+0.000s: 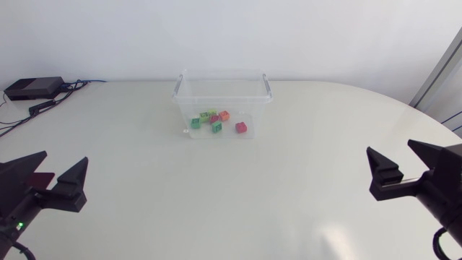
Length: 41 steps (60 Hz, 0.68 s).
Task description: Place the duplo bricks in the container
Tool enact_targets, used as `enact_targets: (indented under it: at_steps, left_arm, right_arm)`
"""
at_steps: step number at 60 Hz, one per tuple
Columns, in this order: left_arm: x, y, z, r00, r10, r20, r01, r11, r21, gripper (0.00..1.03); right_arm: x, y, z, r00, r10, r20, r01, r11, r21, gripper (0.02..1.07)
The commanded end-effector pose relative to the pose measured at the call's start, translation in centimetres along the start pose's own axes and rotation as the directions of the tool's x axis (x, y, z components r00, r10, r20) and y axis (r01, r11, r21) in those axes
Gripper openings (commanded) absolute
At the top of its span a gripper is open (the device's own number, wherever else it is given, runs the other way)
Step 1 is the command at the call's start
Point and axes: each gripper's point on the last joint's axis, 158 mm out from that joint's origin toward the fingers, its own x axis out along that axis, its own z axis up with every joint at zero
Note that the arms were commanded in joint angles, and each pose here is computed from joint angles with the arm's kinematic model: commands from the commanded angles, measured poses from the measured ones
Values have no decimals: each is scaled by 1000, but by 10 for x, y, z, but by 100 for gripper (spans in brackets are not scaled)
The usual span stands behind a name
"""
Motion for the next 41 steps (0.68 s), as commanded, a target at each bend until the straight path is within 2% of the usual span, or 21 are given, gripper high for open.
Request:
enact_targets:
  at_steps: [1, 30, 41]
  left_arm:
    - [2, -2, -8, 1000, 3, 14, -2, 999, -48, 99]
    - [5, -10, -15, 989, 8, 148, 18, 985, -174, 99]
    - [5, -10, -15, 989, 8, 149, 19, 984, -175, 99]
  right_arm:
    - [-1, -1, -11, 1000, -16, 17, 15, 999, 53, 102]
    - [-4, 0, -35, 988, -50, 147, 24, 985, 174, 102]
    - [-4, 0, -35, 988, -51, 148, 24, 984, 175, 102]
